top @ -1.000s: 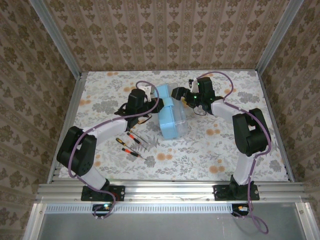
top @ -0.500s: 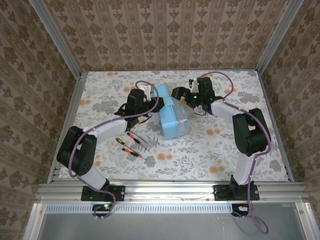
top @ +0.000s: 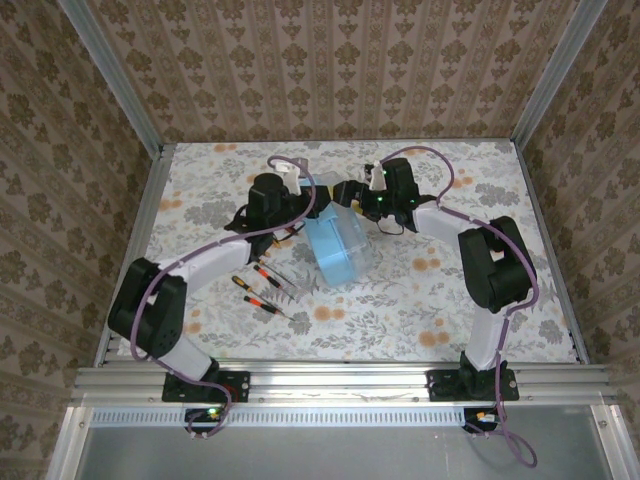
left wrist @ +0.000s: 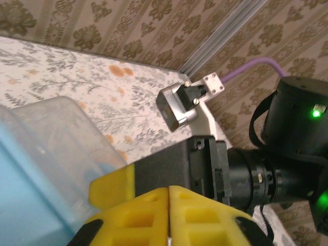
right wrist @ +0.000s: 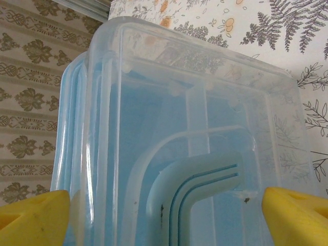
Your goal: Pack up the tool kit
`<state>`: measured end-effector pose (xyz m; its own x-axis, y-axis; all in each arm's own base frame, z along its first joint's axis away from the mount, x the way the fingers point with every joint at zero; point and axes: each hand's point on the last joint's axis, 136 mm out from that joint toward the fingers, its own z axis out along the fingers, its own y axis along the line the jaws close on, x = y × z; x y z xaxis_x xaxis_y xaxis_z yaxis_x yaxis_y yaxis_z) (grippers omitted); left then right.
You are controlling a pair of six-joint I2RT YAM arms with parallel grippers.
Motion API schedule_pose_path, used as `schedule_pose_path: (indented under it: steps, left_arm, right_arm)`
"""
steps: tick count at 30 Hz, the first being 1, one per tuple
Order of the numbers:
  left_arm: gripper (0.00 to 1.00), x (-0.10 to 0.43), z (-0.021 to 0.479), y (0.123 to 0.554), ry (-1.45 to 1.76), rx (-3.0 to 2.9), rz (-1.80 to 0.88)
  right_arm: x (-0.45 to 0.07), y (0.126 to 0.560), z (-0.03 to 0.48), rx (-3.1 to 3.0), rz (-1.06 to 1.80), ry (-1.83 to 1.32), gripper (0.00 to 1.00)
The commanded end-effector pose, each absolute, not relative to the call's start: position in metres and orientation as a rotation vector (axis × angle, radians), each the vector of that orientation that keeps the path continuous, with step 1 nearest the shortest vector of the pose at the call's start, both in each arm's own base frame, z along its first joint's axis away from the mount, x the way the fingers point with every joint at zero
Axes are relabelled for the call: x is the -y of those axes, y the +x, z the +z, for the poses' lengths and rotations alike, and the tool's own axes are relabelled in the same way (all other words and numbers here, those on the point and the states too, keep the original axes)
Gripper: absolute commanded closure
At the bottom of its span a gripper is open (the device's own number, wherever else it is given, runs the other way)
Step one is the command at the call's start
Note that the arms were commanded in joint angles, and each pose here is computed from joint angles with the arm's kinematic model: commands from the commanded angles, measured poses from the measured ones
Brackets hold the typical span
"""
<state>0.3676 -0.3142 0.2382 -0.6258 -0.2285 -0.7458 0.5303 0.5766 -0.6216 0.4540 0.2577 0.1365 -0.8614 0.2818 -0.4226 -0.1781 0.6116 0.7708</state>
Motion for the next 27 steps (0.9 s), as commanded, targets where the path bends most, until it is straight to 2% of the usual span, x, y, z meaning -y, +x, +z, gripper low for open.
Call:
schedule_pose_path:
  steps: [1,4,7,13,15,16,23,27]
  left_arm:
    - [0.70,0.293,0.247,0.355,0.227,-2.051,-1.035]
    - [0.45,0.278,0.242,0.346,0.197,-2.155,-0.966]
    - [0.27,0.261,0.230,0.339,0.128,-2.302,-0.883]
    - [0.13,0.263,0.211,0.339,0.018,-2.452,-0.997]
    - [0.02,0.268,0.204,0.339,0.007,-2.488,-1.025]
    - [0.00,0.269,0.200,0.339,0.002,-2.508,-1.029]
    - [0.00,0.280,0.200,0.344,-0.019,-2.537,-1.084]
    - [0.03,0.286,0.208,0.348,-0.026,-2.521,-1.126]
  right_arm:
    - [-0.249,0.433,0.078,-2.541,1.114,0.180,0.05]
    - [-0.250,0.434,0.079,-2.537,1.118,0.177,0.05]
    - [-0.252,0.437,0.080,-2.536,1.123,0.174,0.05]
    - [-0.255,0.440,0.083,-2.535,1.133,0.157,0.05]
    - [-0.255,0.441,0.083,-2.533,1.130,0.155,0.05]
    - [-0.255,0.441,0.083,-2.532,1.131,0.154,0.05]
    - [-0.254,0.441,0.081,-2.533,1.128,0.158,0.05]
    - [-0.254,0.442,0.079,-2.535,1.127,0.159,0.05]
